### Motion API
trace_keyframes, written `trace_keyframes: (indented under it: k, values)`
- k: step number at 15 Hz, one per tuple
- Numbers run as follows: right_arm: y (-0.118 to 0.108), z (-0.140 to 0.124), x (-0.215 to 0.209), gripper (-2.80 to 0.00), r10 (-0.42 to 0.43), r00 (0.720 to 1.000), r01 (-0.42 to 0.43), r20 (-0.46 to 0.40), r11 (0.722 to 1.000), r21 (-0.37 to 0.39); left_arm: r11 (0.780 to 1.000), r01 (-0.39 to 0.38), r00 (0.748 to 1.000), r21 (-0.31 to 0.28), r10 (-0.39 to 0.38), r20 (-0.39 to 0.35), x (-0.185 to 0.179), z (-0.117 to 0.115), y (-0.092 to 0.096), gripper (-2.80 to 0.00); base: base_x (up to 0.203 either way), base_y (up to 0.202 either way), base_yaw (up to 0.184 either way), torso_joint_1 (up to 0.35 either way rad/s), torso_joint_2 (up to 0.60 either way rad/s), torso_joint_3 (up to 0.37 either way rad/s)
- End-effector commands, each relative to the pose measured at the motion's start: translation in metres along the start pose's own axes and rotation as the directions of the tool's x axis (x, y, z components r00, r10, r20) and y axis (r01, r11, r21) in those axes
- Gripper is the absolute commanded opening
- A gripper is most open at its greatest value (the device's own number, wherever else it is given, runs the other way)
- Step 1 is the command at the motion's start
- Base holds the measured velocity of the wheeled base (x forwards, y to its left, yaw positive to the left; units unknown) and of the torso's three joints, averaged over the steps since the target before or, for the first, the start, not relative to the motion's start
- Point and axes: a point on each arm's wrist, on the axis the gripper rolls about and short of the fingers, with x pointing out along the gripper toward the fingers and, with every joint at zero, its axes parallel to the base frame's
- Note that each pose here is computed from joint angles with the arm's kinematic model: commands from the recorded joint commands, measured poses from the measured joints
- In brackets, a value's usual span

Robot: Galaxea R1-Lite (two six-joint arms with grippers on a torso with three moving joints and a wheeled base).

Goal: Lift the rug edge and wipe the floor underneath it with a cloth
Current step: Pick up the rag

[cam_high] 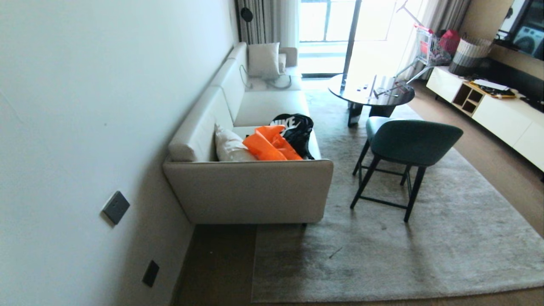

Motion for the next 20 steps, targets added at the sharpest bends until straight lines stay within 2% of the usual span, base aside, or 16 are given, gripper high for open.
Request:
trace_keyframes:
  k: [1, 20]
  values:
    - [0.0, 0.0, 0.0001, -2.8, 0.0, 1.0, 0.0, -0.001, 1.0, 0.002, 1.0, 0.0, 1.0, 0.001, 0.0, 0.0, 0.0, 0.0, 0.0, -2.8, 0.0, 0.0, 0.0, 0.0, 0.0, 0.0]
    - [0.0, 0.0001, 0.0001, -2.8, -0.001, 1.0, 0.001, -0.001, 1.0, 0.022, 1.0, 0.0, 1.0, 0.0, 0.0, 0.0, 0.0, 0.0, 0.0, -2.8, 0.0, 0.0, 0.0, 0.0, 0.0, 0.0]
